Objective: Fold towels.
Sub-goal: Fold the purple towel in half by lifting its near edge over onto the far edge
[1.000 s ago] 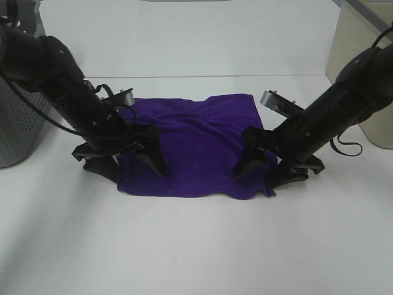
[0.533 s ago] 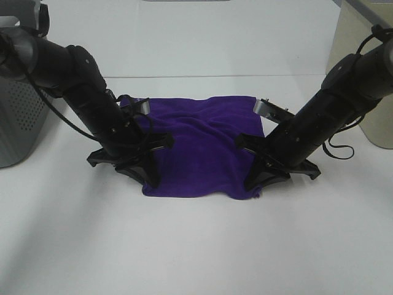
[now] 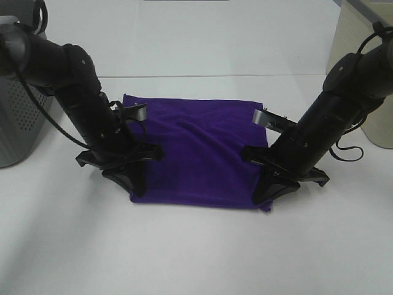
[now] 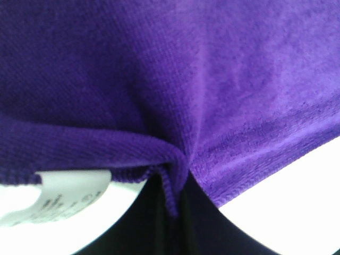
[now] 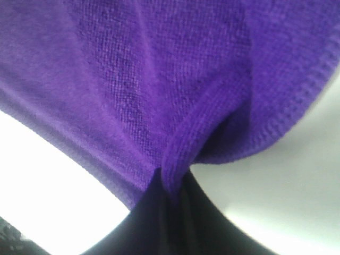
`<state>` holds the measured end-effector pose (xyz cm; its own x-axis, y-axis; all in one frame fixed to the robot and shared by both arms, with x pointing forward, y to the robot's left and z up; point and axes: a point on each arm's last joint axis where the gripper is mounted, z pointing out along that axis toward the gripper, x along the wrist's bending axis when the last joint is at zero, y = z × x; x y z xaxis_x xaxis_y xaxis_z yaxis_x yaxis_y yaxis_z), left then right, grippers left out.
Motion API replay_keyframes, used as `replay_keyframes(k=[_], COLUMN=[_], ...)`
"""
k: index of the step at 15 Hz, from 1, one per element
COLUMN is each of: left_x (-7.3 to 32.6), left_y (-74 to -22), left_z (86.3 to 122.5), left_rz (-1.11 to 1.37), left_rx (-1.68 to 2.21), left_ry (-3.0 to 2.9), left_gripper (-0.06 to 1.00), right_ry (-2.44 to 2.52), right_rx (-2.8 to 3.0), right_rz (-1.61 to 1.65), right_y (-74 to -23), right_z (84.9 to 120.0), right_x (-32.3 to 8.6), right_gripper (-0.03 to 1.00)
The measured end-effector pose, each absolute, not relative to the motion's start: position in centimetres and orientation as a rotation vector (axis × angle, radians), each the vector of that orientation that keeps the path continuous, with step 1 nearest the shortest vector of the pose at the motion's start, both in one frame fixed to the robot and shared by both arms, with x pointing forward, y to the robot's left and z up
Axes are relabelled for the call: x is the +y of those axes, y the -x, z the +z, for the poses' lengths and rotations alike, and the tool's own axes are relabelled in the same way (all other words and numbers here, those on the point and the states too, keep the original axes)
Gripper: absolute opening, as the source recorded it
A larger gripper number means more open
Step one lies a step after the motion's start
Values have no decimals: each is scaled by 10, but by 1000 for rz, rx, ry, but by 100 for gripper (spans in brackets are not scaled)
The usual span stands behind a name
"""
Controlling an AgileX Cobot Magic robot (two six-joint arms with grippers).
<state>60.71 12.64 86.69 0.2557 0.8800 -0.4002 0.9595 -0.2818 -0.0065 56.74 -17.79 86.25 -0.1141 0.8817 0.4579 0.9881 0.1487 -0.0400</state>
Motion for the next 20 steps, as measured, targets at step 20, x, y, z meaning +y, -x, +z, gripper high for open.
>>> replay_keyframes(k=[20], left_x=[143], left_y=[-648], left_z=[956], left_rz=[29], left_rx=[1564], left_ry=[-2105], left_gripper=[0], right_ry=[1826], right_rx=[-2393], right_rz=[-732], right_y=[-639], right_z=[953], right_x=[-169], right_gripper=[2])
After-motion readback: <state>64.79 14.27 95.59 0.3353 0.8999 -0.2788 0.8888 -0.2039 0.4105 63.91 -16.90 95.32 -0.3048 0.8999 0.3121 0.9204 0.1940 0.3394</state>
